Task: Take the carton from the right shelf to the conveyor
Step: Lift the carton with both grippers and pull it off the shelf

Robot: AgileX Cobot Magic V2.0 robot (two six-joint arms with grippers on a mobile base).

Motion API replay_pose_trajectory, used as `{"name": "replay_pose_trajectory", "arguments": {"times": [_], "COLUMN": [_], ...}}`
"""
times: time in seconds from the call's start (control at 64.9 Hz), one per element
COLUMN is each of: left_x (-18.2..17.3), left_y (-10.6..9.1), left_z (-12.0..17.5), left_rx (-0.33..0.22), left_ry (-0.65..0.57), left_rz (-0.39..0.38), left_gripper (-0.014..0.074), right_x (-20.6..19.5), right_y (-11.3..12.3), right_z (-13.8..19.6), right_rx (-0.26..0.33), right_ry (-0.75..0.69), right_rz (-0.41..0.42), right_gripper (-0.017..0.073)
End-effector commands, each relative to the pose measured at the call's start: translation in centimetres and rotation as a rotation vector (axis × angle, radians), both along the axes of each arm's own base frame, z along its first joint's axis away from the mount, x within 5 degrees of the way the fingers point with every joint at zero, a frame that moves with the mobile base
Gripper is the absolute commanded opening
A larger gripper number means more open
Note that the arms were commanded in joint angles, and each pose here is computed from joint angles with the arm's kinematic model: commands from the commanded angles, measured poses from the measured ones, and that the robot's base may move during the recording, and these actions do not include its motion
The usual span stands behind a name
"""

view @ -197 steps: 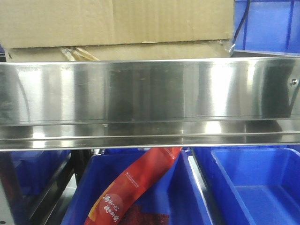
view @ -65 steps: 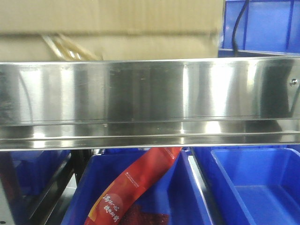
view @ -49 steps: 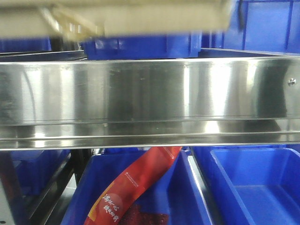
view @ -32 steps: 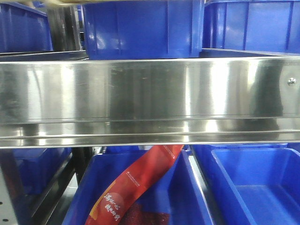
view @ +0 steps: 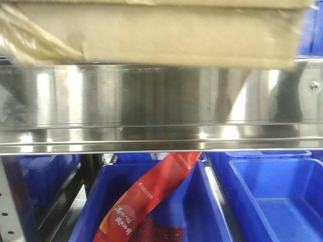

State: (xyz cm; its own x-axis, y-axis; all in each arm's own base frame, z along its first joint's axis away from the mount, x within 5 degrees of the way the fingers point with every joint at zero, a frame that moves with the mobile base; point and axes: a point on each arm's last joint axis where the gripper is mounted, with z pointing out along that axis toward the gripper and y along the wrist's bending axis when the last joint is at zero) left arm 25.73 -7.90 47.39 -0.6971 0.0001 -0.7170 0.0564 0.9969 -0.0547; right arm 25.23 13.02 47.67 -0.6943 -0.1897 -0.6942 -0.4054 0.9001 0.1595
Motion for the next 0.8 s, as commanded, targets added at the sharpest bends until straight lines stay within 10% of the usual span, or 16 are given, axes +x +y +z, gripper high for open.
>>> {"name": "replay_pose_trajectory", "arguments": {"times": [0.0, 0.786], "left_x": [-0.95, -1.01], "left_y": [-0.56, -0.72], "left_z": [0.49, 0.52], "left_rx": [-0.018, -0.001], "left_ry": [-0.028, -0.035], "left_rz": [-0.048, -0.051], "left_gripper": [-0.0017, -0.0017], "right_x": [0.27, 0.5], "right_y": [-0.39, -0.21], "right_z": [0.82, 1.19], "right_rx": [-0.009, 0.022], "right_ry": [-0.107, -0.148], "right_rz": [-0.01, -0.011], "right_gripper": [-0.0068, -0.0068]}}
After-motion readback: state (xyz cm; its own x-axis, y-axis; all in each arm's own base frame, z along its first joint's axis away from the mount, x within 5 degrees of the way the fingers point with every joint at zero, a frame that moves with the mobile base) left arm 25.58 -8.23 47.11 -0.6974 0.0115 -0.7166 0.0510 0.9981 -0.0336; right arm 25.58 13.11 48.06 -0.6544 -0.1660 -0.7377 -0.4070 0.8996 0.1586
